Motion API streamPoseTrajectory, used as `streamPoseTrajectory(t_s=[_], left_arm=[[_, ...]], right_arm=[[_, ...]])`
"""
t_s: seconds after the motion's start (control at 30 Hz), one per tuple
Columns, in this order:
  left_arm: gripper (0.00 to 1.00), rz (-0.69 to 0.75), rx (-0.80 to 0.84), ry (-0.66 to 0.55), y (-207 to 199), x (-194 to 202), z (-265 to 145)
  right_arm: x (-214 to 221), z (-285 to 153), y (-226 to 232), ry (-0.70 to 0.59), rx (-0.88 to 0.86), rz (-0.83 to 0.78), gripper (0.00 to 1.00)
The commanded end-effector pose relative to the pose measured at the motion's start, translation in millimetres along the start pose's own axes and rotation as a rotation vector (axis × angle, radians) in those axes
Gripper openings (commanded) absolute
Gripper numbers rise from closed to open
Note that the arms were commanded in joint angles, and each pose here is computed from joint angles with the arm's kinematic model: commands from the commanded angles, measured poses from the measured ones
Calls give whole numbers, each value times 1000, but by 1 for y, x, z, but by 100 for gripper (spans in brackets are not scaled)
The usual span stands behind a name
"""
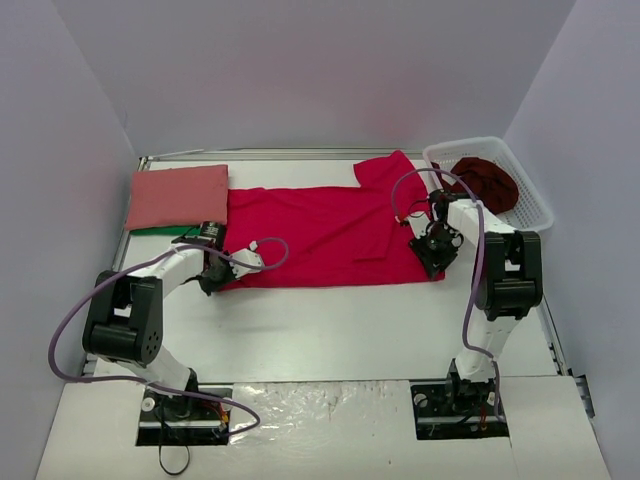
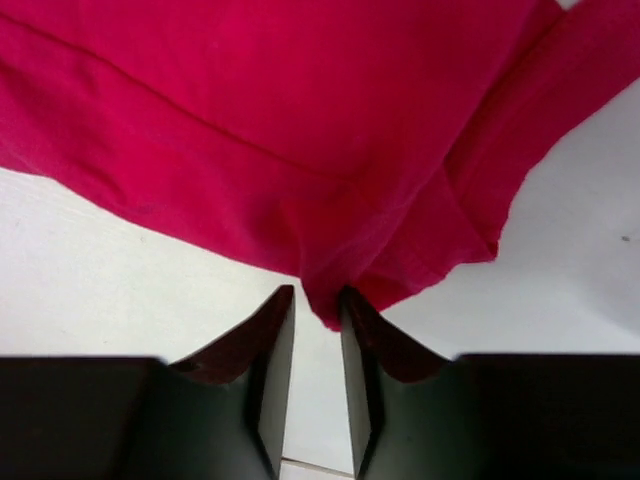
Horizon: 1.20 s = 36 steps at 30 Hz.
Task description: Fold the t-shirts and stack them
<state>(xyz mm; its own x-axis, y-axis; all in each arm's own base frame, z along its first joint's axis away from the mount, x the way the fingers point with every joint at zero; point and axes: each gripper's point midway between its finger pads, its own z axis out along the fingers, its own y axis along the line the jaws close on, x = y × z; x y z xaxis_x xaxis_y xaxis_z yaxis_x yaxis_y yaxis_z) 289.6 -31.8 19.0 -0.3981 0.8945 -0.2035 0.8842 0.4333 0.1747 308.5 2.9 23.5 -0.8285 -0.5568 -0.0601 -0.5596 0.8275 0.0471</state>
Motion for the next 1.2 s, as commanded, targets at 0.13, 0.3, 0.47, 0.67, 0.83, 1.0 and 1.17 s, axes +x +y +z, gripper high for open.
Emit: streamPoseTrajectory(t_s=[0.13,0.3,0.47,0.67,0.83,1.0,1.17], left_arm=[[2,-19,13,-5,-9,0,-7],[2,11,-60,0,0,5,-22],[2,70,-100,25,6,18,-41],[2,95,-117,44,7,32,-56],[2,114,-65,50,-9,41,-55],[5,129,19,19,-31,40,-57],[18,146,103,-11,-55,38,-78]], right_arm=[[26,-1,4,64,-47,-6,0],[36,-19,-10,46,-18,15,0],[45,-32,-13,54,-13,15,0],[53,-35,-11,61,-13,10,0],[63,-27,-3,89,-47,4,0],[70,-26,5,104,-80,-13,5],[74,-37,11,106,-99,-38,35]])
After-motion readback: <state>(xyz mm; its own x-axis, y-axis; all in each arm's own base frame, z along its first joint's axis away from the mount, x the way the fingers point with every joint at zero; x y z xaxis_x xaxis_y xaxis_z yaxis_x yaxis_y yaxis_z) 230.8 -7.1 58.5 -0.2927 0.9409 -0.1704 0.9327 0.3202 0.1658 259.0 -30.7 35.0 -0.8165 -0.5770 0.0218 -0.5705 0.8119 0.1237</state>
